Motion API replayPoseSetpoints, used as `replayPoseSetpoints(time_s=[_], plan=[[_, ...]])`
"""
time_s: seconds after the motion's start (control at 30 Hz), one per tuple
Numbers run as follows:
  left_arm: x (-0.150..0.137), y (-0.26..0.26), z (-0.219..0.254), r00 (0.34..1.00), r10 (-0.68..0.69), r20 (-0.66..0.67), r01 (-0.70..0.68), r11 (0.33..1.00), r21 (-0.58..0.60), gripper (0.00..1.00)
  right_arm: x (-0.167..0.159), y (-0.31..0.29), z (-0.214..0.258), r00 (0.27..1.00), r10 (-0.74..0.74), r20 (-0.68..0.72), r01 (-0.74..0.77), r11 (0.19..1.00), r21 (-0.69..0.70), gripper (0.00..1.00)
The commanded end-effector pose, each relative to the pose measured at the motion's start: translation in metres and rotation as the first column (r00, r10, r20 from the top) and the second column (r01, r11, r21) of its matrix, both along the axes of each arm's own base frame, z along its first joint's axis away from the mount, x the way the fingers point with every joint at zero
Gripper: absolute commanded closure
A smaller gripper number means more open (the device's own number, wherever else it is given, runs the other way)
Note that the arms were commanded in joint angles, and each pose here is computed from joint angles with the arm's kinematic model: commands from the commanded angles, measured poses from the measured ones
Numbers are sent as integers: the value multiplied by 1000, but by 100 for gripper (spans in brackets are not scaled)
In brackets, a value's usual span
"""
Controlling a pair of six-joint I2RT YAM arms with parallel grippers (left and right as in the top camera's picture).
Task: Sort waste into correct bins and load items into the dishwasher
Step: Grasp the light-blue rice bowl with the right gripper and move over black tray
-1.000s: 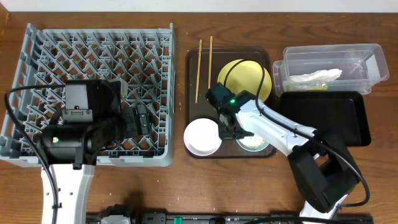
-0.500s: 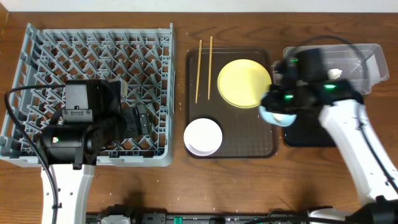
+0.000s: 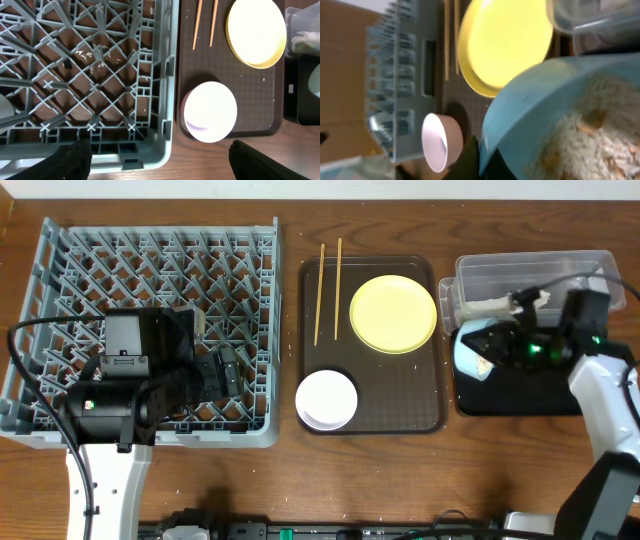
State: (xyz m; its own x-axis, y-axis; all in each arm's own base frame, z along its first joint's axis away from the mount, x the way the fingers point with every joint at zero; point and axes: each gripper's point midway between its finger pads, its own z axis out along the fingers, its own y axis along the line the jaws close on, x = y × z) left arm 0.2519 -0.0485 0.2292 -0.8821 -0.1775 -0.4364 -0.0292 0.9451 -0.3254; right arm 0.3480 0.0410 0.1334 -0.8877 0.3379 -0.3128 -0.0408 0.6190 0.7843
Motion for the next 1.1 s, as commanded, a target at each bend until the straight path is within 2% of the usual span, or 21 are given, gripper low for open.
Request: replayPoseSetpoints(time_s=[0.0,0.17,0.43,0.5,0.53,0.6,0.63,0.67,0.73,0.77,0.8,0.83,0.9,0.93,0.97,1.0,1.03,1.07], plan=[[1,2,7,1000,-11,25,10,1000,20,11,-8,-1,29,988,33,150,-65,973,220,99],[1,2,7,1000,-11,25,10,1000,20,10,-12,-33,30,987,-74,140,29,953,302,99],[1,2,7,1000,-11,25,10,1000,20,11,-18,-56,18,983,-164,80,132,942,308,99],[1,2,7,1000,-11,25,11,1000,20,10,-17,-63,14,976,-217,-19,211,919,332,99],[1,2,7,1000,-11,25,10,1000,20,10,-18,-60,22,980,-201,3,185,909,374,99],[1,2,7,1000,-11,25,10,1000,20,11,-9,-70,17,973,-221,64,194,937,291,99],[1,2,7,1000,-11,25,10,1000,20,10,-7,-79,4,960,-279,-3,271,932,242,99],[1,2,7,1000,-11,25,10,1000,20,10,-8,-80,3,950,-304,-71,312,909,276,99],[1,2,7,1000,-11,25,10,1000,20,10,-11,-67,26,975,-219,33,191,910,369,99],[1,2,7,1000,-11,25,10,1000,20,10,-9,-67,28,975,-210,68,173,918,357,99],[1,1,7,1000,-11,25,10,1000,19,10,-6,-70,22,972,-231,48,204,923,327,99],[2,2,7,1000,-11,26,10,1000,20,10,-9,-68,23,972,-235,-3,220,904,366,99],[2,2,7,1000,-11,26,10,1000,20,10,-13,-60,40,981,-174,88,121,899,422,99],[1,2,7,1000,-11,26,10,1000,20,10,-10,-63,36,977,-181,111,126,916,380,99],[1,1,7,1000,-11,25,10,1000,19,10,-6,-71,21,972,-228,64,197,930,311,99],[2,1,7,1000,-11,26,10,1000,19,10,-10,-71,14,966,-255,-34,252,909,333,99],[2,1,7,1000,-11,27,10,1000,19,10,-14,-64,25,976,-218,-13,206,897,390,99],[2,1,7,1000,-11,27,10,1000,19,10,-19,-57,41,984,-161,83,108,892,440,99]])
